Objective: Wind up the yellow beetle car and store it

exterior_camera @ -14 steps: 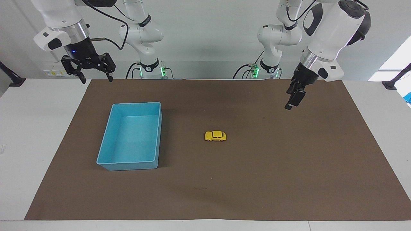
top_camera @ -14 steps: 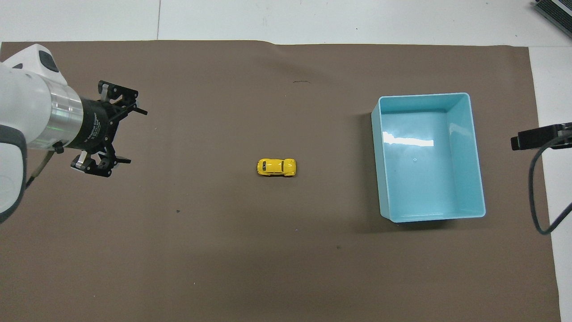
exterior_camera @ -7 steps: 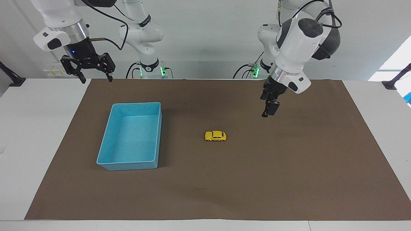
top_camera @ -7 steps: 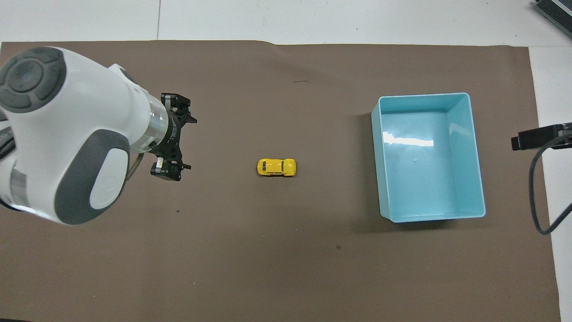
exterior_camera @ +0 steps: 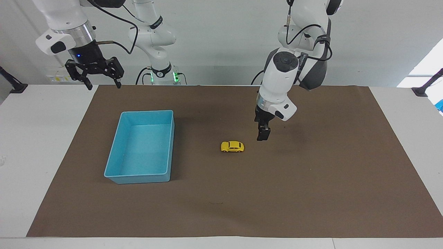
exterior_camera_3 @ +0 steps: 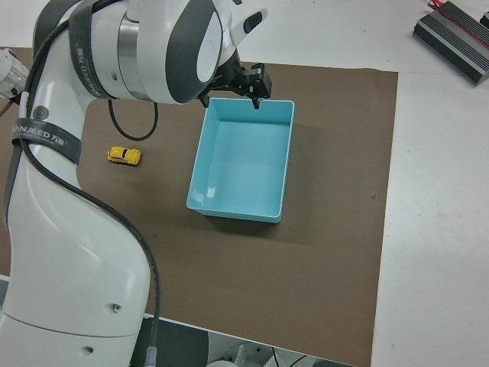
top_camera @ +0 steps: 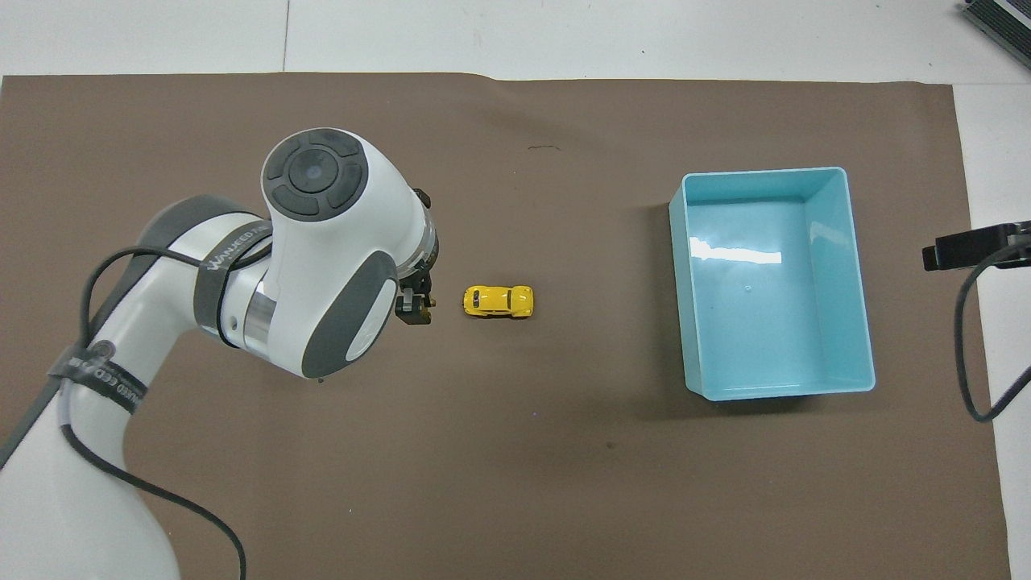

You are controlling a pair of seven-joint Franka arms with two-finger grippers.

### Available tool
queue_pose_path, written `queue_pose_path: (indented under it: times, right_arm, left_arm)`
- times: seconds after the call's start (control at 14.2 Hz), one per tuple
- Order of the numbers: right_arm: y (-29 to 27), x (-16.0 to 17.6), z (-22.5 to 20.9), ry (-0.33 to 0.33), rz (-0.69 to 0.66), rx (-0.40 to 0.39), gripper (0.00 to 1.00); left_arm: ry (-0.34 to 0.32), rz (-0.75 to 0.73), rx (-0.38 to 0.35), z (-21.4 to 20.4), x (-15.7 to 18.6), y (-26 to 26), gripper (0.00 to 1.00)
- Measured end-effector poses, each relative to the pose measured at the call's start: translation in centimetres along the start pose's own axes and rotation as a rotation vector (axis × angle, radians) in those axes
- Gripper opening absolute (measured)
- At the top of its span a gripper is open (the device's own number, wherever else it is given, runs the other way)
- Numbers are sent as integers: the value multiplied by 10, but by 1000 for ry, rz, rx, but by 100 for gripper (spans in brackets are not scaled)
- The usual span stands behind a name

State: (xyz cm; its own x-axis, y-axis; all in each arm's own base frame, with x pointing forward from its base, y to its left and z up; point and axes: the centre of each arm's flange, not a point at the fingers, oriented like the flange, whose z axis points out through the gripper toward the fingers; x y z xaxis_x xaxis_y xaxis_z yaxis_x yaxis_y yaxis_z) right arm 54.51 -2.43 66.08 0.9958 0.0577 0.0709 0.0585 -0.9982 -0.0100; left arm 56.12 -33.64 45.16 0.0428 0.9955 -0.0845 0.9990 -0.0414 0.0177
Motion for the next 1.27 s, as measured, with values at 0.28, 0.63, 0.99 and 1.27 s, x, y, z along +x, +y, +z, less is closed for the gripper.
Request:
queue_pose_path:
  times: [0.28,0.63,0.99,1.27]
  right_arm:
    - [1,0,0,0,2,-1,100]
    - [2,0,0,0,4,-1,100]
    - [5,-1,0,0,10,-1,100]
    - [6,-1,0,0,10,-1,100]
  left_arm:
    - [24,-39,34,36,-20,-1,100]
    - [101,-94,35,92,-50,-6,100]
    - [86,-131,9,111,-62,-4,100]
    - [70,-119,-8,115,-88,-18,100]
